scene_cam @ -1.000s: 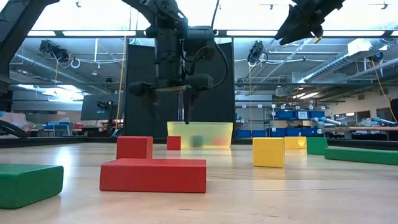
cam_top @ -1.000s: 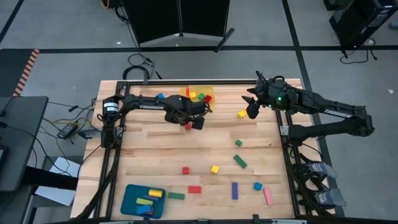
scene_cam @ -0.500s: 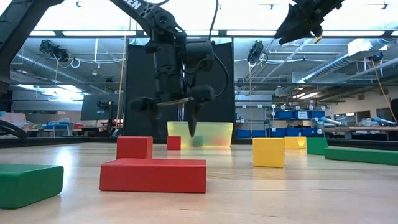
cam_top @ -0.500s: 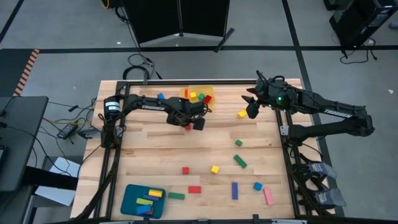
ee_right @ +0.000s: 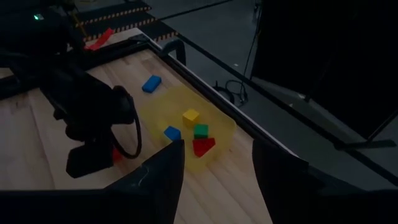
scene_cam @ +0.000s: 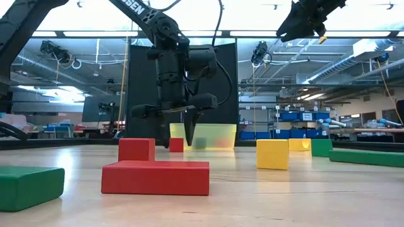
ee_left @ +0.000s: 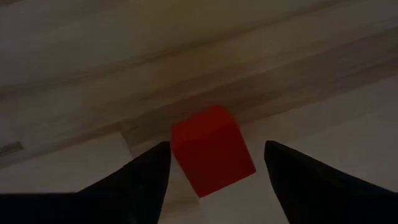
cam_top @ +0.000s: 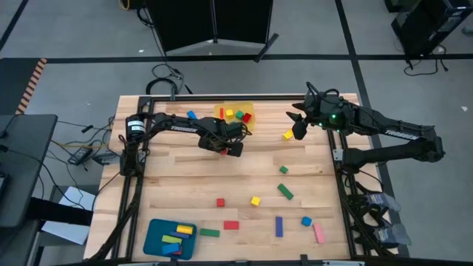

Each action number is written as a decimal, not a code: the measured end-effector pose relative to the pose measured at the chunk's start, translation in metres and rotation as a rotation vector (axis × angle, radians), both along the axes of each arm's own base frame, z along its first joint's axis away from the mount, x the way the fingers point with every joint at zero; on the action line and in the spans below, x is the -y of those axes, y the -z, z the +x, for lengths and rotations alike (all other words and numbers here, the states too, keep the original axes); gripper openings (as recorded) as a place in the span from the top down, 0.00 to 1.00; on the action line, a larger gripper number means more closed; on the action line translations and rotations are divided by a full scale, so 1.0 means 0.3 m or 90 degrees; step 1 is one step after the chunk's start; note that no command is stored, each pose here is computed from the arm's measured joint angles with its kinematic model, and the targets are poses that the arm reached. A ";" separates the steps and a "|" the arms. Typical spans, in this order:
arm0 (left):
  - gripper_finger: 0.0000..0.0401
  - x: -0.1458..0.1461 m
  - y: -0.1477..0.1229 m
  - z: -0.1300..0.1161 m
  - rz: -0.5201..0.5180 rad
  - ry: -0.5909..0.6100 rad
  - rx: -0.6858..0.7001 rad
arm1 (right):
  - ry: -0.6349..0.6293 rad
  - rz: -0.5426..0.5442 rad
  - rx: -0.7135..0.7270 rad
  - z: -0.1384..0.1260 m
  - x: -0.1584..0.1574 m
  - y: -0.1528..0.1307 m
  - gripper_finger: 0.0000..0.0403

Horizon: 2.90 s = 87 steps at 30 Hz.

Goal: Sort blocks by size
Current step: Put the red square block into the yellow bin, then put the yellow arch into the yellow bin

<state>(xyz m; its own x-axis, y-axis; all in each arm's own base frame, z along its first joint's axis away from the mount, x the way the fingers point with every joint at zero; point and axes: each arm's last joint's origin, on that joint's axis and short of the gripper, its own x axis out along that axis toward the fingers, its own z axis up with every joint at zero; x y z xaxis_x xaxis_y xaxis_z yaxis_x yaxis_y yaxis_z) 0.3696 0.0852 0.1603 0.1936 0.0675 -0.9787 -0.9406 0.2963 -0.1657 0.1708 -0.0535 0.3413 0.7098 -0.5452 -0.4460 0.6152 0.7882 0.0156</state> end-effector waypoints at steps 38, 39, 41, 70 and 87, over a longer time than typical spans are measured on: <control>0.62 -0.245 -0.315 -0.092 0.160 0.116 0.122 | 0.033 0.060 0.072 0.048 0.006 0.002 0.52; 0.58 -0.256 -0.306 -0.096 0.151 0.113 0.117 | 0.031 0.069 0.074 0.056 0.003 0.006 0.52; 0.48 -0.270 -0.305 -0.101 0.145 0.115 0.120 | 0.026 0.083 0.077 0.074 -0.005 0.013 0.52; 0.21 -0.176 -0.682 -0.328 0.287 0.180 0.290 | 0.515 0.456 -0.199 0.184 0.094 0.402 0.29; 0.22 -0.106 -0.720 -0.384 0.283 0.219 0.275 | 0.538 0.503 -0.265 0.176 0.291 0.518 0.30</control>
